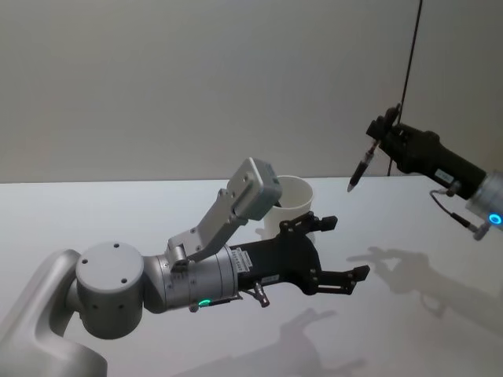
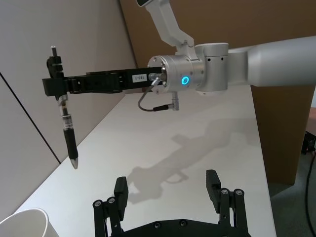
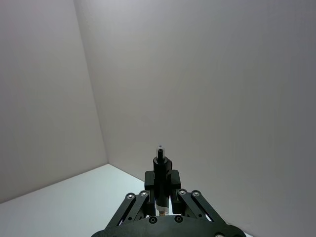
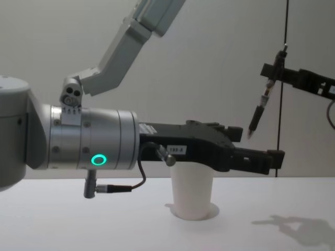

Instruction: Place the pen into the pen holder.

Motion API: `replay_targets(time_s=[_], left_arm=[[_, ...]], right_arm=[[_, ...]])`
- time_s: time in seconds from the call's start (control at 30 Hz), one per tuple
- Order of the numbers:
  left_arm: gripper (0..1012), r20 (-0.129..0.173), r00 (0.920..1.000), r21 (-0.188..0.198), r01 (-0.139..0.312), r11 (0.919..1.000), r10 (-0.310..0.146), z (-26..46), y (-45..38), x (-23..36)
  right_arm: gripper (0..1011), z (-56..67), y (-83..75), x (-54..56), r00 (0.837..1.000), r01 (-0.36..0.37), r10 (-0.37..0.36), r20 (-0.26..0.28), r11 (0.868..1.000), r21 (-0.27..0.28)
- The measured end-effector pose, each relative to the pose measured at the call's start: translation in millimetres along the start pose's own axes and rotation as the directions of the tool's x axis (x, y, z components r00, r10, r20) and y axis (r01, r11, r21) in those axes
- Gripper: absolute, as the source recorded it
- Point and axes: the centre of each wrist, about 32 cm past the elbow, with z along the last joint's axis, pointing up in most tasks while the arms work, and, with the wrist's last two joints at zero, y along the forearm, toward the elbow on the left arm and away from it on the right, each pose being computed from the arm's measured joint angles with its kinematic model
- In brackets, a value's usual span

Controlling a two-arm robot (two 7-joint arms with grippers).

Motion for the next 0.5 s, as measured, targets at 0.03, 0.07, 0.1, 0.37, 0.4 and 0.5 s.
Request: replay_targets(time_s=[0.03, 0.07, 0.1, 0.37, 0.4, 0.5], left_arm=[[1004, 0.0, 1.0, 0.0, 0.0, 1.0, 0.0, 0.0, 0.0, 0.0], [1004, 0.0, 1.0, 0.0, 0.0, 1.0, 0.0, 0.0, 0.0, 0.0], [1004, 0.0, 1.0, 0.0, 0.0, 1.0, 0.0, 0.0, 0.0, 0.0], [1004, 0.0, 1.0, 0.0, 0.0, 1.0, 0.0, 0.0, 0.0, 0.0], [1004, 0.0, 1.0, 0.0, 0.0, 1.0, 0.0, 0.0, 0.0, 0.0], [1004, 0.0, 1.0, 0.0, 0.0, 1.0, 0.0, 0.0, 0.0, 0.0]], right_arm=[[166, 0.3, 1.3, 1.5, 1.0, -0.001, 0.001, 0.001, 1.0, 0.0], [166, 0.5, 2.9, 3.3, 1.0, -0.003, 0.003, 0.002, 1.0, 0.0], [166, 0.7, 4.0, 4.9, 1.0, -0.002, 0.002, 0.001, 1.0, 0.0], [166, 1.4, 12.2, 14.8, 1.0, -0.008, 0.008, 0.001, 1.0, -0.005], [166, 1.3, 15.1, 18.0, 1.0, -0.011, 0.011, -0.001, 1.0, -0.008], [166, 1.1, 19.1, 22.0, 1.0, -0.012, 0.012, -0.004, 1.0, -0.012]])
